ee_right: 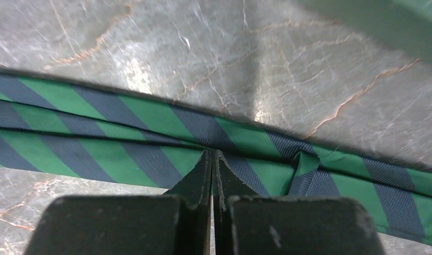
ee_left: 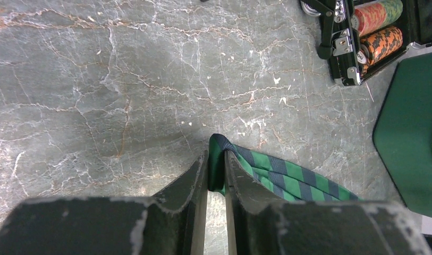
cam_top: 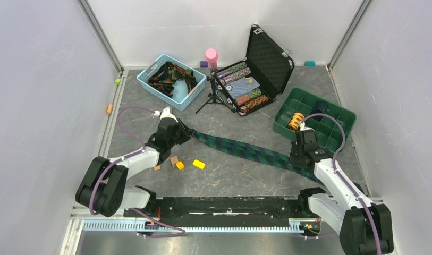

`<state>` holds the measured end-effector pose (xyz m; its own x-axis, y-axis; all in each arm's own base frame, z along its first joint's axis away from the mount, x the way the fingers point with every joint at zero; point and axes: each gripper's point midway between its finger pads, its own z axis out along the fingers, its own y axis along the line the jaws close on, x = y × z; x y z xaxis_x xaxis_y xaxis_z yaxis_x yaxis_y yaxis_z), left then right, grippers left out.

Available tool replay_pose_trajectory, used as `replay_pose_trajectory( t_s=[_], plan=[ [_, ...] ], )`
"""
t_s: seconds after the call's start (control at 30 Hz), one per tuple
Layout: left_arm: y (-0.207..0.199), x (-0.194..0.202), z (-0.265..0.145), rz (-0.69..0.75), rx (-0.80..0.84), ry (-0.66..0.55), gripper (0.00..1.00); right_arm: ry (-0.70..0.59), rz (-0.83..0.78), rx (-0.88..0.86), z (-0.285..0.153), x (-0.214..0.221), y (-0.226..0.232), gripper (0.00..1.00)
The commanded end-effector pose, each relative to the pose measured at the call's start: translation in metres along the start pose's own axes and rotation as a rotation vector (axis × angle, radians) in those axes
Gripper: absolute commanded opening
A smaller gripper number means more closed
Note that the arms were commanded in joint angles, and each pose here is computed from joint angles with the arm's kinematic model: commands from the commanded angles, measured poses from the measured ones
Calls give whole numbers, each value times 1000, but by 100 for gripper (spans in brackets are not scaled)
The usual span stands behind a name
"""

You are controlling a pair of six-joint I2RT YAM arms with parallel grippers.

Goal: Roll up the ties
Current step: Flatten out the tie at the center of the board.

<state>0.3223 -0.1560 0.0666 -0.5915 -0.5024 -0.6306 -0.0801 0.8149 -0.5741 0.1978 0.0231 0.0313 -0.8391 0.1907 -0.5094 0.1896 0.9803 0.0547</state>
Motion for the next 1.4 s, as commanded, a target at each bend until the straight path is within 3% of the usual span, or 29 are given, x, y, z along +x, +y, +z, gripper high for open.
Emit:
replay_pose_trajectory(
  t_s=[0.0, 0.17, 0.47, 0.87, 1.37],
  plan=[
    [-14, -25, -1, 23, 17, -74, 23, 39, 20, -38, 4, 12, 5, 0],
    [-15, -27, 1, 18, 18, -78, 23, 40, 38, -17, 5, 13, 2, 0],
    [-36, -57, 5, -56, 64, -146, 24, 158, 108, 41, 19, 46, -6, 0],
    [-37, -84, 39, -273, 140, -226, 17, 128, 136, 58, 19, 44, -11, 0],
    [-25, -83, 88, -319, 129, -269, 22, 128, 140, 32, 19, 47, -7, 0]
  ],
)
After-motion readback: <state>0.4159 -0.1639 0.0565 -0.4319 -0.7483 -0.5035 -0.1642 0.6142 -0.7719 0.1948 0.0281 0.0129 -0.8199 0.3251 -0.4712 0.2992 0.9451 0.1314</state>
